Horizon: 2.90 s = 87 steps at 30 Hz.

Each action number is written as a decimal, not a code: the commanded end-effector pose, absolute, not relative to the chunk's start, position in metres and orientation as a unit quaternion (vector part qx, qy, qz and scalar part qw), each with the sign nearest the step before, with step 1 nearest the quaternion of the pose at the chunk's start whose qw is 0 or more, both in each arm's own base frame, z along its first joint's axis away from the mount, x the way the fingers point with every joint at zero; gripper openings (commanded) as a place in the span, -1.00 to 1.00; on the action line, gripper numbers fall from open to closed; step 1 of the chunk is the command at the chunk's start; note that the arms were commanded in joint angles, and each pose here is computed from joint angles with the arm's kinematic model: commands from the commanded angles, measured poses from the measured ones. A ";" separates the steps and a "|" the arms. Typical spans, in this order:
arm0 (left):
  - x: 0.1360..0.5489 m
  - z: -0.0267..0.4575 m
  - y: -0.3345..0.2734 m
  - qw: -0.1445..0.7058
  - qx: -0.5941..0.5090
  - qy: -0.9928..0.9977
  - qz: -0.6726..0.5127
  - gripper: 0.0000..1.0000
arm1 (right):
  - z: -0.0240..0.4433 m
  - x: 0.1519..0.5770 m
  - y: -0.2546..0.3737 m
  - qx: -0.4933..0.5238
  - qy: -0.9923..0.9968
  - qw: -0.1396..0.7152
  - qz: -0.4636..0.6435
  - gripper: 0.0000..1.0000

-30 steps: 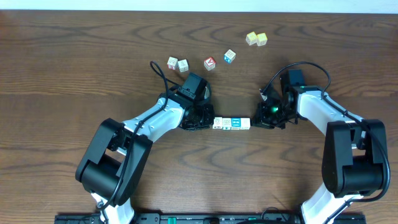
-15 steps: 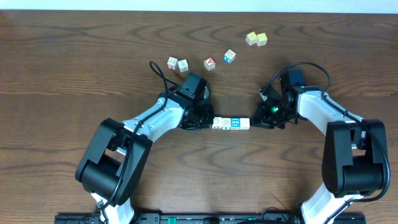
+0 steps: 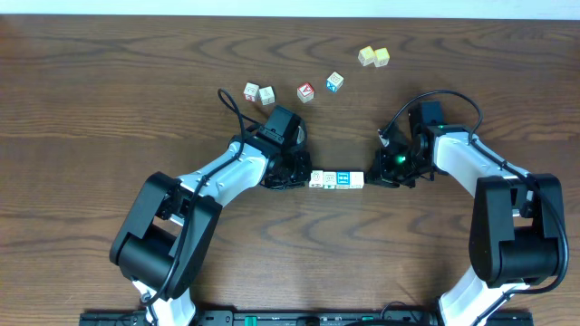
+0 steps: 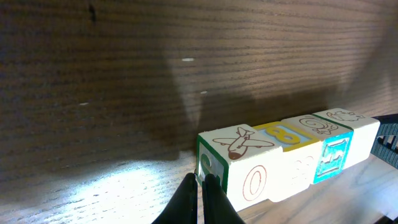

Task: Lift 4 blocks

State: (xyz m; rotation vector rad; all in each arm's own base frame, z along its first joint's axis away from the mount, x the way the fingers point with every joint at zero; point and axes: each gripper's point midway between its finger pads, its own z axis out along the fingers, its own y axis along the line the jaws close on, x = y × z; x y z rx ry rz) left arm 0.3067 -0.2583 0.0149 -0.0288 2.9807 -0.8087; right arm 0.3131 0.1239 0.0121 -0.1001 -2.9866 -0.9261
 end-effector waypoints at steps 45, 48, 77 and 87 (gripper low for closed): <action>0.288 0.028 -0.283 -0.008 0.044 0.943 -0.331 -0.86 | 0.036 0.308 0.157 -0.025 -0.916 0.023 -0.400 -0.98; 0.289 0.028 -0.283 -0.008 0.044 0.942 -0.332 -0.86 | 0.036 0.308 0.157 -0.025 -0.916 0.023 -0.400 -0.98; 0.289 0.045 -0.287 0.008 0.066 0.934 -0.350 -0.86 | 0.038 0.307 0.159 -0.026 -0.912 0.026 -0.410 -0.98; 0.288 0.046 -0.287 0.007 0.066 0.934 -0.350 -0.86 | 0.044 0.307 0.164 -0.024 -0.902 0.028 -0.430 -0.98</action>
